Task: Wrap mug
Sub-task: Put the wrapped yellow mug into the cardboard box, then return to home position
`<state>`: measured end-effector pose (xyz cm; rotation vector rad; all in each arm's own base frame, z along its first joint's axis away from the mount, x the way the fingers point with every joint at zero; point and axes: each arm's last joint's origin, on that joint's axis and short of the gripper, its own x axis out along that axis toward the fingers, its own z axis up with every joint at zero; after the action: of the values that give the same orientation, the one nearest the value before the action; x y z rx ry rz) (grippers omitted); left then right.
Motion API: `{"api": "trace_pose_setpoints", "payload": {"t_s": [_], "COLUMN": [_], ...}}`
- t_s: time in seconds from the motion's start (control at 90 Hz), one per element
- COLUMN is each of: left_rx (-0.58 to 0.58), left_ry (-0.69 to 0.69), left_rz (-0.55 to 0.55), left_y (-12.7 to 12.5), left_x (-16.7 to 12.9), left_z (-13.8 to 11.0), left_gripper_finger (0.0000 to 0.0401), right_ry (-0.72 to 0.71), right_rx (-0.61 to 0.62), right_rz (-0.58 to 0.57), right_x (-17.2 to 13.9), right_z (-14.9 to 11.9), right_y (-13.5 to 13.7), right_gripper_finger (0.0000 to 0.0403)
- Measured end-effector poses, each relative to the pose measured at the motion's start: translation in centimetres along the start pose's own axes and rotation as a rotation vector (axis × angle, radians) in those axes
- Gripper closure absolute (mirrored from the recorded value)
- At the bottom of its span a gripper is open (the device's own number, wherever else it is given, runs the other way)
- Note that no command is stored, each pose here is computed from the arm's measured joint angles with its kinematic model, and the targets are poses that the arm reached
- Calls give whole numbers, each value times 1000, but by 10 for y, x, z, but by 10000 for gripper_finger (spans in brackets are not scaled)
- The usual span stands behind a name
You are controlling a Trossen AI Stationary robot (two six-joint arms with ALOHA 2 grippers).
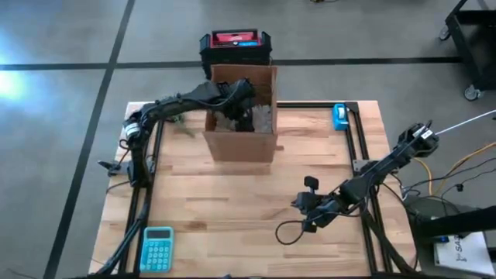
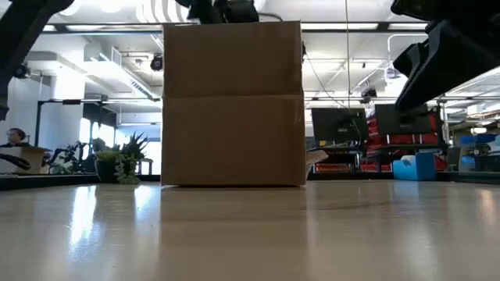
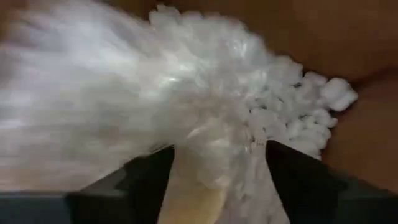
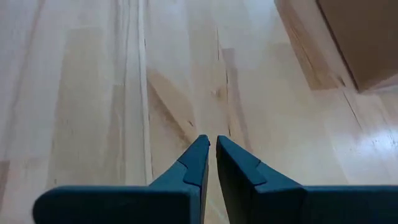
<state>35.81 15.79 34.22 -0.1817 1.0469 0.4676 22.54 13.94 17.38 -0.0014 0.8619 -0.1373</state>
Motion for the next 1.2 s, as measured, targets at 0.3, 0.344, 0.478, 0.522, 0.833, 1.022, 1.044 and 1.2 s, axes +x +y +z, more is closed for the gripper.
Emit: {"api": "trace_pose_setpoints", "payload": {"t_s": [0.3, 0.344, 0.478, 0.522, 0.833, 1.022, 1.044, 1.2], "left_rx": [69, 88, 169, 195, 446, 472, 467, 384], "left_ry": [-155, -176, -241, -265, -411, -492, -503, -640], "left_rz": [12, -4, -74, -103, -293, -397, -417, -536], "left_y": [-15, -22, -51, -62, -155, -176, -175, -160], "left_x": [-102, -116, -154, -166, -197, -166, -160, -122], "left_z": [14, 11, -5, -12, -66, -102, -107, -141], "left_gripper_finger": [159, 170, 211, 228, 391, 399, 399, 401], "right_ry": [0, 0, 0, 0, -9, -10, -10, -17], "right_rx": [0, 0, 0, 0, 0, 1, 1, 5], "right_rz": [0, 0, 0, -1, -14, -14, -13, -9], "right_x": [0, 0, 0, 0, 0, 0, 0, 0], "right_z": [0, 0, 0, 0, 0, 0, 1, 1], "right_y": [0, 0, 0, 0, -1, 0, 0, 0], "right_gripper_finger": [384, 384, 384, 384, 384, 384, 384, 384]}}
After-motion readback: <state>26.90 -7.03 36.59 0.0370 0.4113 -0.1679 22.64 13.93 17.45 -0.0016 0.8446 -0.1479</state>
